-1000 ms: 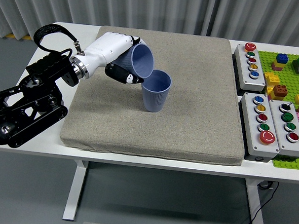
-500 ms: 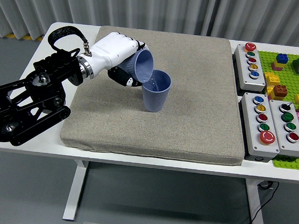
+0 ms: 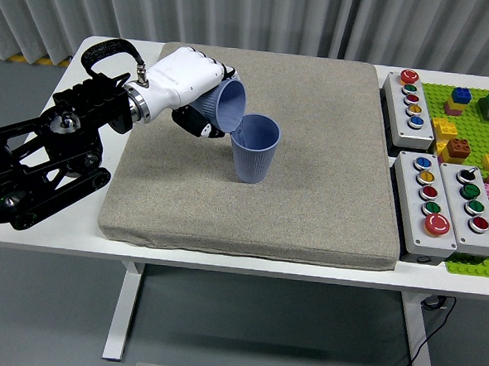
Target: Pick cup pour cup place
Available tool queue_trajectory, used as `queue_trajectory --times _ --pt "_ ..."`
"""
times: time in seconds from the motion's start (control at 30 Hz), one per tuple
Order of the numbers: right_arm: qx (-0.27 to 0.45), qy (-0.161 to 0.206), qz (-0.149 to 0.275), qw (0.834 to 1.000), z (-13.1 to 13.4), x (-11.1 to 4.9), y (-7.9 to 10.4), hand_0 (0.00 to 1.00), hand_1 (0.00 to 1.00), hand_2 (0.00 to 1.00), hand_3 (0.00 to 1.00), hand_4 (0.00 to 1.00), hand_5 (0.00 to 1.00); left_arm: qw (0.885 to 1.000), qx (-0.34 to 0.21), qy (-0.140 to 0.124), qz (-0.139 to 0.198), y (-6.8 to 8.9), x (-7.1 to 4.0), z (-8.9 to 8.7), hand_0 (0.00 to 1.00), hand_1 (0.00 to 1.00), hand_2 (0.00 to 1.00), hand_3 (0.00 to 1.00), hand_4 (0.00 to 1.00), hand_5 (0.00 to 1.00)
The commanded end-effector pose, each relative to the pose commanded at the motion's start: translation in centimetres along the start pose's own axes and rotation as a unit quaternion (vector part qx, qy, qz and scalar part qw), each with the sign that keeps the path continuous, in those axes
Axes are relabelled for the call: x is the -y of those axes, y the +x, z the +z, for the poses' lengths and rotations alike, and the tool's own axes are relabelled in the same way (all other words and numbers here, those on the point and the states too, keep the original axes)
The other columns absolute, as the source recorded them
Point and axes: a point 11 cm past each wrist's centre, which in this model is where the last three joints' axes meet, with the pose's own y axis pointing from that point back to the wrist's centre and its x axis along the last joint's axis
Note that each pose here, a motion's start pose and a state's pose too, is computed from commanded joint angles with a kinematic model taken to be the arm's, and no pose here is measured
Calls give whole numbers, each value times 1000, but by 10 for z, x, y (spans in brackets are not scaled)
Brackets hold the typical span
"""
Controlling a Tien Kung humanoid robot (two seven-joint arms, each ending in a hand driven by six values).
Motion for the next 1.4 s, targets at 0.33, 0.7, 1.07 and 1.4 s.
queue_trajectory --times 0.33,0.7,1.07,1.4 --pt "-2 2 0 1000 -2 0 0 642 599 508 575 2 2 1000 2 -9 3 3 1 7 602 523 544 569 803 252" --pt "0 3 0 1000 -3 -1 0 642 599 508 575 2 2 1000 18 -13 3 5 3 10 601 522 543 567 800 255" --pt "3 3 0 1000 -3 0 0 642 599 508 575 2 2 999 36 -18 -5 6 7 14 600 521 542 567 798 256" --pt "4 4 0 1000 -4 -1 0 643 600 508 575 2 2 998 50 -22 -6 9 9 18 599 521 542 567 797 256"
